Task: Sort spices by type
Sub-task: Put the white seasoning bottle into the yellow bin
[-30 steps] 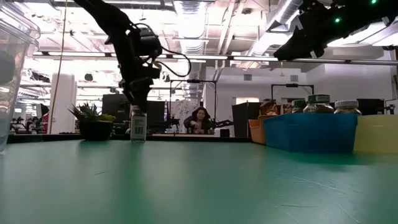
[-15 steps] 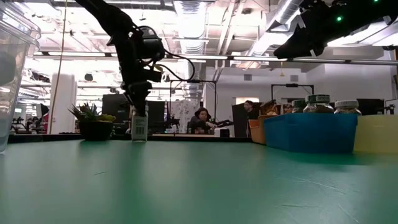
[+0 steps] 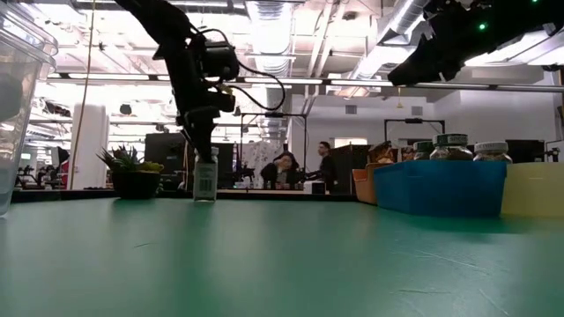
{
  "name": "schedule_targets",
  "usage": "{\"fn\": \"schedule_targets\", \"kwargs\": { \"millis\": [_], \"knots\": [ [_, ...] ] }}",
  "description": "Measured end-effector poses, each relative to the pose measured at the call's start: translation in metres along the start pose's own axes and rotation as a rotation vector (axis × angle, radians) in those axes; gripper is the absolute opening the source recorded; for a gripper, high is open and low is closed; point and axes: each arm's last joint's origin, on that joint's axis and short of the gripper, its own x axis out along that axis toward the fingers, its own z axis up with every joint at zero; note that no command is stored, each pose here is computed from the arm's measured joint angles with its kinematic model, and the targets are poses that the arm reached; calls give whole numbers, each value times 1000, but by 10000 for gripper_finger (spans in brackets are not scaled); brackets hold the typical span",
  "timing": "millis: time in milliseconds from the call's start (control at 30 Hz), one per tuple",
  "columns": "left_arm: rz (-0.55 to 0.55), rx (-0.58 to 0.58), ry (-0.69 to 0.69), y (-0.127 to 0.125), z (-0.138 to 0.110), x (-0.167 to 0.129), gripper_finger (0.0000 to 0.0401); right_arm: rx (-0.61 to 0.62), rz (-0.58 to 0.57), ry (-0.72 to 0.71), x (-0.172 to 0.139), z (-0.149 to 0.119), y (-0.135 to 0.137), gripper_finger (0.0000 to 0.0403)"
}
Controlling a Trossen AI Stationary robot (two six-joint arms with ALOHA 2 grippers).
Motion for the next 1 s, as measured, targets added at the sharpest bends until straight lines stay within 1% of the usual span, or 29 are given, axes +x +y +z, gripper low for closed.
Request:
{"fn": "schedule_targets", "kwargs": {
  "millis": [233, 433, 600, 733, 867, 933, 1000],
  "knots": [
    [-98, 79, -4, -41, 5, -13, 194, -51, 44, 1, 4, -1, 10, 179],
    [-203, 128, -92, -79, 14, -27, 194, -58, 106, -47, 14, 2, 22, 179],
    [-292, 166, -154, -109, 15, -35, 194, -77, 157, -29, 23, -1, 34, 181],
    [-337, 193, -233, -133, 17, -44, 199, -74, 170, -17, 27, 5, 40, 189],
    [-379, 218, -292, -155, 19, -45, 201, -85, 192, -5, 25, 13, 46, 198],
    [-405, 203, -330, -165, 22, -42, 202, -85, 205, 2, 23, 18, 49, 201],
    [-416, 200, -336, -172, 23, -39, 203, -96, 218, 44, 20, 18, 52, 202]
  ]
}}
